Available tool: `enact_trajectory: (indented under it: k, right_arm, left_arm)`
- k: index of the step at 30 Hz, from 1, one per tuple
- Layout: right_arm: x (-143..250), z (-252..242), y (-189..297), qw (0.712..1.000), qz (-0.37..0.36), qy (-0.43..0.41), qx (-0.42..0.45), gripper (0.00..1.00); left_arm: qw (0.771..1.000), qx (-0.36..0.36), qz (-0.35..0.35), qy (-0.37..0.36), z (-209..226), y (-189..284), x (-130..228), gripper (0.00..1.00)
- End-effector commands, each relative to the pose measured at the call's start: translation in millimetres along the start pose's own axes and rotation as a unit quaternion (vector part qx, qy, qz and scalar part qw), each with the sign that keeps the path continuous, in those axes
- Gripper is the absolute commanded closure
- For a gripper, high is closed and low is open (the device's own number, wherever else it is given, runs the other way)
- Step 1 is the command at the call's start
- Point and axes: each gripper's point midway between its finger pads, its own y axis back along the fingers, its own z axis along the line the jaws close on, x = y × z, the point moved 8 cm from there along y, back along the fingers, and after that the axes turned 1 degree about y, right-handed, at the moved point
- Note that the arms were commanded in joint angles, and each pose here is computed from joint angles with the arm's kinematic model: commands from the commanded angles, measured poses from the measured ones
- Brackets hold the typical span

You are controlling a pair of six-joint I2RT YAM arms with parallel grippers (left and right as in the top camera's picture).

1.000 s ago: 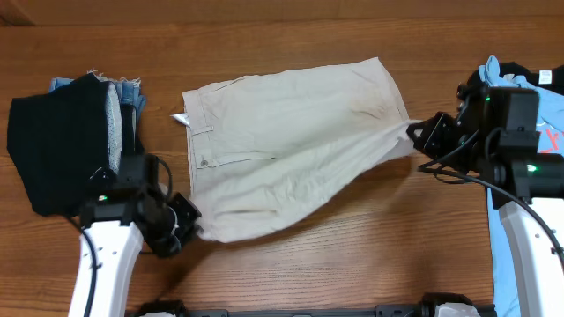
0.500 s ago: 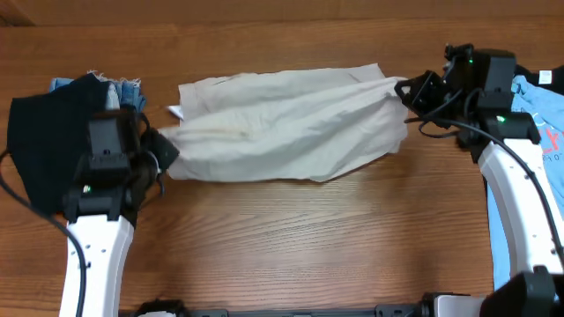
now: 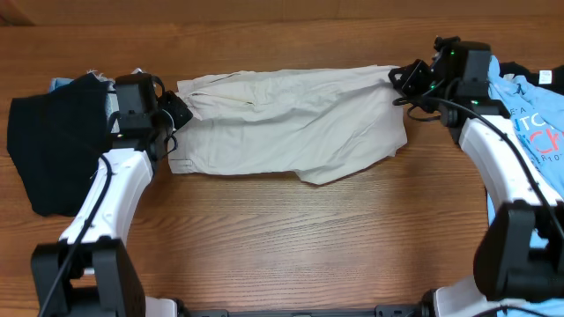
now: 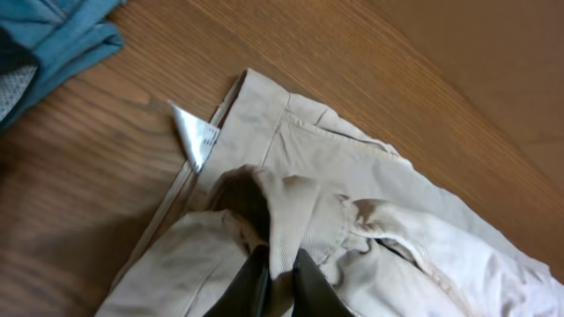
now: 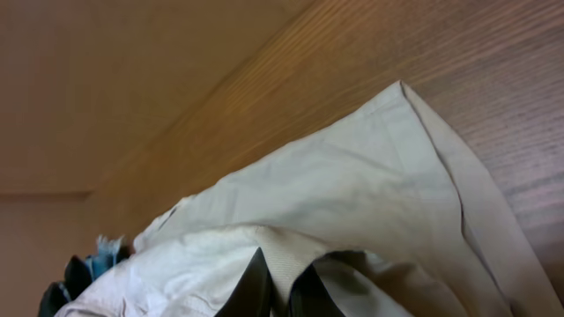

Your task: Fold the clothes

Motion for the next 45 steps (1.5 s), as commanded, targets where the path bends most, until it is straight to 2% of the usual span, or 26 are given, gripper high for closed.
enact_trajectory:
  k: [1,7,8,9,10,11,12,14,17,20,21,22,24,26,28,29,30,33,35,38,45]
  right_arm:
    - [-10,-10,-19,1.0,-0.021,-0.001,0.007,0.96]
    - [-15,-15,-32,0.999,-0.04,0.009,0.001,0.96]
    - [-16,-15,-32,0.999,-0.046,0.01,0.005,0.88]
    - [-17,-16,-32,0.999,-0.052,0.011,0.008,0.72]
    - [-18,-17,-32,0.998,-0.055,0.013,0.013,0.67]
    - [-23,-30,-26,0.998,-0.056,0.02,0.03,0.62]
    - [-24,-38,-23,0.998,-0.053,0.017,0.039,0.6]
    - [-26,-48,-17,0.998,-0.042,0.002,0.039,0.58]
    - [-23,-54,-4,0.998,0.018,-0.029,-0.045,0.57]
    - [-11,-47,2,0.99,0.077,-0.035,-0.113,0.64]
    - [-6,-42,1,0.988,0.091,-0.02,-0.126,0.64]
    - [-1,-37,-2,0.987,0.099,-0.007,-0.128,0.63]
    - [8,-29,-9,0.986,0.11,0.017,-0.126,0.63]
    - [19,-25,-18,0.989,0.116,0.023,-0.089,0.69]
    - [27,-25,-28,0.994,0.106,0.036,-0.017,0.7]
    - [29,-26,-31,0.994,0.096,0.043,0.015,0.64]
    - [31,-25,-36,0.994,0.077,0.06,0.059,0.45]
    - [25,-26,-39,0.993,0.042,0.063,0.093,0.43]
    - [17,-27,-41,0.993,0.014,0.055,0.104,0.42]
    - [9,-28,-54,0.994,-0.018,0.063,0.087,0.4]
    - [14,-68,-94,0.993,-0.021,0.065,0.096,0.4]
  left_arm:
    - [1.0,0.008,-0.001,-0.013,-1,-17,-3,0.84]
    - [1.0,0.006,-0.003,0.024,6,-44,0,0.76]
    - [1.0,0.012,-0.01,0.026,4,-46,-2,0.71]
    - [0.999,0.018,-0.019,0.025,3,-46,-5,0.6]
    - [0.999,0.027,-0.032,0.026,1,-45,-12,0.42]
    - [0.997,0.051,-0.053,0.022,-6,-34,-40,0.28]
    - [0.996,0.062,-0.056,0.019,-8,-28,-51,0.27]
    - [0.995,0.09,-0.047,-0.006,-15,-15,-71,0.26]
    - [0.992,0.105,0.004,-0.063,-26,1,-77,0.28]
    - [0.98,0.112,0.076,-0.144,-34,2,-48,0.49]
    - [0.973,0.105,0.098,-0.179,-35,-1,-35,0.5]
    - [0.969,0.093,0.116,-0.199,-35,-5,-23,0.48]
    - [0.959,0.092,0.145,-0.228,-39,-14,-3,0.34]
    - [0.949,0.094,0.166,-0.251,-43,-28,13,0.34]
    - [0.945,0.087,0.185,-0.255,-42,-45,26,0.36]
    - [0.945,0.083,0.195,-0.248,-39,-52,31,0.38]
    - [0.947,0.077,0.205,-0.233,-34,-63,36,0.36]
    - [0.953,0.082,0.197,-0.217,-33,-69,33,0.34]
    - [0.952,0.114,0.188,-0.212,-40,-67,25,0.33]
    - [0.952,0.147,0.177,-0.2,-50,-61,11,0.32]
    - [0.951,0.191,0.166,-0.179,-55,-51,-13,0.28]
